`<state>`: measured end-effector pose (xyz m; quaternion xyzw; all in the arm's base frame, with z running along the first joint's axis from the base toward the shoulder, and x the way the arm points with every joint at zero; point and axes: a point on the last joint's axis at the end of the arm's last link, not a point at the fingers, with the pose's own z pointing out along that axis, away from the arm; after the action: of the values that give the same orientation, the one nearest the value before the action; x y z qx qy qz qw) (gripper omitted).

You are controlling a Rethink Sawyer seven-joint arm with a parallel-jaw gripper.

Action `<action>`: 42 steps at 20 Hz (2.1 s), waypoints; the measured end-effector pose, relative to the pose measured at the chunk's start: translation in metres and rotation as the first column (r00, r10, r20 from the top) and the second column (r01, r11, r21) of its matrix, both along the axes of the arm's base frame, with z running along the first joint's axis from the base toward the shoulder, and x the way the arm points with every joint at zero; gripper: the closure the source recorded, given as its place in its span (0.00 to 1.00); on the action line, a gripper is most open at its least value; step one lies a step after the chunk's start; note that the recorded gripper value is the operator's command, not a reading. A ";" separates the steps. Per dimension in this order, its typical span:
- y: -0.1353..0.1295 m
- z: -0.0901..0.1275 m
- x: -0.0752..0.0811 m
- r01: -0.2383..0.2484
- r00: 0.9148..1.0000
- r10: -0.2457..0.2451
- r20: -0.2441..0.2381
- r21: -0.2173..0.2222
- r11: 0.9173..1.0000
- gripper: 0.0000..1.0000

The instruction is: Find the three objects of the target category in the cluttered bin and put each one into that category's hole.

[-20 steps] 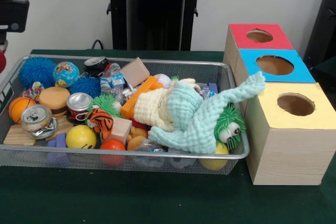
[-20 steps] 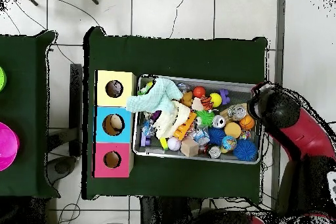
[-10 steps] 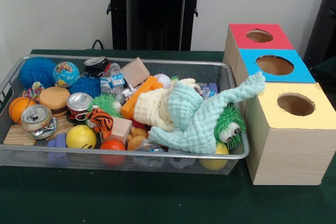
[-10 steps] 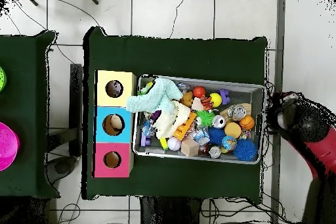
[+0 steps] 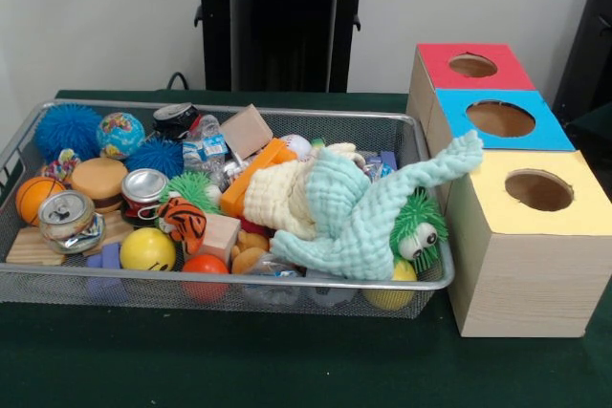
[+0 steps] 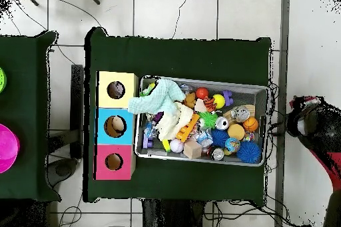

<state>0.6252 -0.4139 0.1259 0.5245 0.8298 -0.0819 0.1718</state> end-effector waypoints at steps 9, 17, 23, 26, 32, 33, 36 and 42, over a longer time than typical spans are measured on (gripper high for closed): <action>-0.005 0.016 0.001 -0.004 1.000 0.005 0.015 -0.019 1.000 0.00; 0.030 0.005 0.016 -0.056 0.998 0.056 -0.014 -0.023 0.998 0.00; 0.082 -0.009 0.046 -0.114 0.993 0.113 -0.037 -0.031 0.993 0.00; 0.098 -0.014 0.058 -0.116 0.993 0.115 -0.036 -0.036 0.993 0.00; 0.116 -0.023 0.079 -0.094 0.995 0.093 -0.022 -0.048 0.994 0.00; 0.122 -0.026 0.085 -0.077 0.997 0.077 -0.015 -0.049 0.996 0.00; 0.129 -0.031 0.094 -0.048 0.999 0.048 -0.002 -0.049 0.998 0.00; 0.143 -0.042 0.107 0.024 0.999 -0.023 0.023 -0.046 0.999 0.00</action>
<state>0.7327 -0.2713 0.0843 0.5309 0.8196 -0.0974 0.1924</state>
